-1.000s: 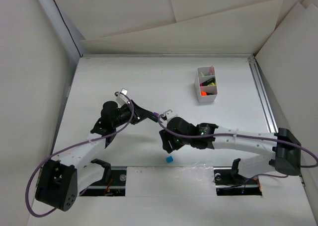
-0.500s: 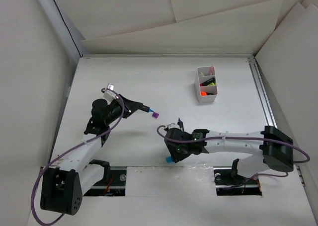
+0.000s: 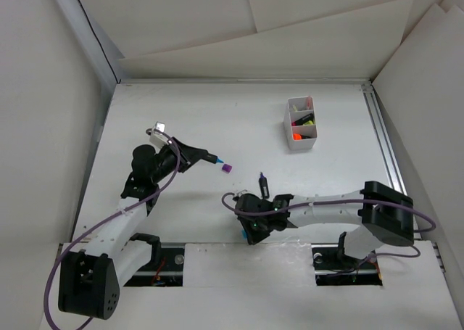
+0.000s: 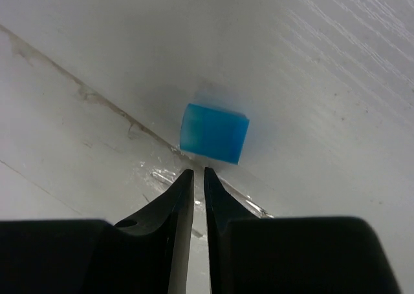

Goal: Sort the stationery into containers
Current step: Pick up the pen cap at the corner of the board.

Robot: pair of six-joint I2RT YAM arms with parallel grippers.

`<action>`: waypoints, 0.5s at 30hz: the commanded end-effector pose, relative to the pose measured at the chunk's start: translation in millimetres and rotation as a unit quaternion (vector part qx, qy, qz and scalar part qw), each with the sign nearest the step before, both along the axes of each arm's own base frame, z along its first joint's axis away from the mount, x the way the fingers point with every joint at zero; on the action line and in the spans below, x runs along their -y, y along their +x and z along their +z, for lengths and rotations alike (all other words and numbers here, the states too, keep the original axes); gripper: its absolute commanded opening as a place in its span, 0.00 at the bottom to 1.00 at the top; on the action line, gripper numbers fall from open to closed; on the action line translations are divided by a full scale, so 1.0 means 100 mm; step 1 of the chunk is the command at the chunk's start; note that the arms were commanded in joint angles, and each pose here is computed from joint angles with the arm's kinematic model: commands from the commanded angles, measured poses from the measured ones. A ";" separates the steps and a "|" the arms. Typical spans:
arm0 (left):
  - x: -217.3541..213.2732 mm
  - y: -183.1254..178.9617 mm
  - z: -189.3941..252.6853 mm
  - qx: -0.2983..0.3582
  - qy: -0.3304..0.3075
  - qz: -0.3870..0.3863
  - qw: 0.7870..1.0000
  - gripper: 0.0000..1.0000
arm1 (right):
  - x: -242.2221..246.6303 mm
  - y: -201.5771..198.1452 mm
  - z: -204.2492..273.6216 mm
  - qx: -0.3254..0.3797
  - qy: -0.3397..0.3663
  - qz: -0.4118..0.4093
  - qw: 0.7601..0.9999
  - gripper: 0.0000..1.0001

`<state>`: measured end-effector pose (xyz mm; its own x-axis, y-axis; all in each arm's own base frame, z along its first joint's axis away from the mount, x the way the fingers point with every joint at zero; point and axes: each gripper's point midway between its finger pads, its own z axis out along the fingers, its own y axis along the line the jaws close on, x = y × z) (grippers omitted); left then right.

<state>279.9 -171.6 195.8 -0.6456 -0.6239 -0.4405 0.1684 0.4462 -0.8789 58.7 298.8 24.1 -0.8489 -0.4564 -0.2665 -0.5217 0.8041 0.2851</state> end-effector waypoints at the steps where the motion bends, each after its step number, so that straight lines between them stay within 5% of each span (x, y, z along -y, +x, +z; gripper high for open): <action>1: -0.01 0.06 0.23 0.042 0.001 0.002 0.999 0.02 | -0.28 0.07 0.06 0.019 0.054 -0.002 0.998 0.18; 6: -0.04 0.07 0.14 0.033 0.019 0.009 0.999 0.02 | -0.58 0.30 0.25 0.070 0.112 -0.021 0.991 0.16; 15: -0.14 0.07 0.11 0.039 0.038 0.036 0.998 0.02 | -0.56 0.86 0.30 0.189 0.091 -0.126 0.970 0.10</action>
